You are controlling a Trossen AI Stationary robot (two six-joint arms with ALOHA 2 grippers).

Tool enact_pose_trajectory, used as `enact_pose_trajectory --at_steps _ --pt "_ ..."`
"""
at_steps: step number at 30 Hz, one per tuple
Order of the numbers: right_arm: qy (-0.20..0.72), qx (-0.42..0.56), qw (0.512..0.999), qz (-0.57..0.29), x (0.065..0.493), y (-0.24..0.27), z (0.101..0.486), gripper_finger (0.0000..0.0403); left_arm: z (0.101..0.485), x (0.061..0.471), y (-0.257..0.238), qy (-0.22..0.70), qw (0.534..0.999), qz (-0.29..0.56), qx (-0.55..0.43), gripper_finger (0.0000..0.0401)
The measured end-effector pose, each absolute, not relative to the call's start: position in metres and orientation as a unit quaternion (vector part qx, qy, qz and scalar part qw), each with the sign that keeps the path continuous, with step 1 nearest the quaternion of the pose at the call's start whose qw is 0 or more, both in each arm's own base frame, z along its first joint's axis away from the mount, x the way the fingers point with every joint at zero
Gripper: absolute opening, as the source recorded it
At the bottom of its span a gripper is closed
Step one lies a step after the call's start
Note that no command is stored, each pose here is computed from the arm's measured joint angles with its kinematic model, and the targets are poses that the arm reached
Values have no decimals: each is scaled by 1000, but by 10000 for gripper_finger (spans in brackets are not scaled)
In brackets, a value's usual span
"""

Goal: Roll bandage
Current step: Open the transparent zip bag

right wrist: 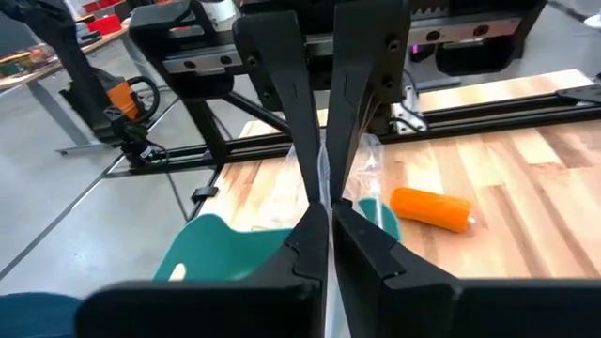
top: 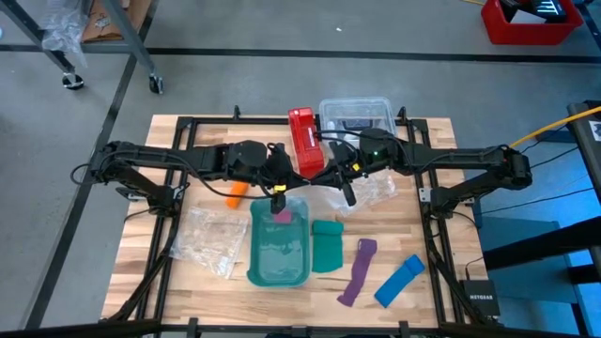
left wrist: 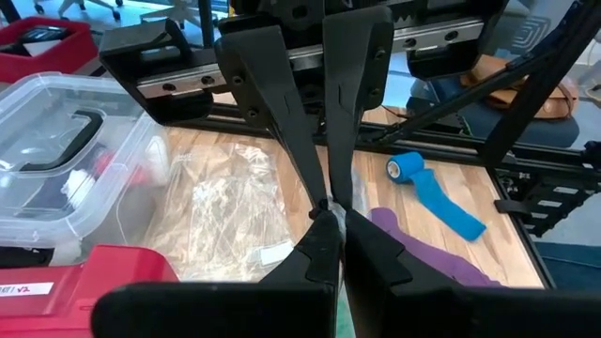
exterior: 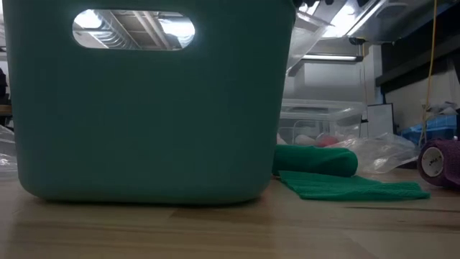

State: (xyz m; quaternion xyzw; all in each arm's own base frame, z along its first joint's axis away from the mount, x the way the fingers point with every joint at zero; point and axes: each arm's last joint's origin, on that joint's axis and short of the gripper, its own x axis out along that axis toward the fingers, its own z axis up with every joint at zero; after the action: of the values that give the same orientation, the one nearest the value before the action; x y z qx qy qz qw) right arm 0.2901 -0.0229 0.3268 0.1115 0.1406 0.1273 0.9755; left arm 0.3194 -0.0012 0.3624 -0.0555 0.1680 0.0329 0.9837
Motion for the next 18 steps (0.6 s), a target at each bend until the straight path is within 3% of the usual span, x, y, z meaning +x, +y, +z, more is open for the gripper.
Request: enact_pose_trajectory --at_steps 18 --pt "208 166 952 153 286 -20 315 21 369 314 -1 155 986 34 -56 0"
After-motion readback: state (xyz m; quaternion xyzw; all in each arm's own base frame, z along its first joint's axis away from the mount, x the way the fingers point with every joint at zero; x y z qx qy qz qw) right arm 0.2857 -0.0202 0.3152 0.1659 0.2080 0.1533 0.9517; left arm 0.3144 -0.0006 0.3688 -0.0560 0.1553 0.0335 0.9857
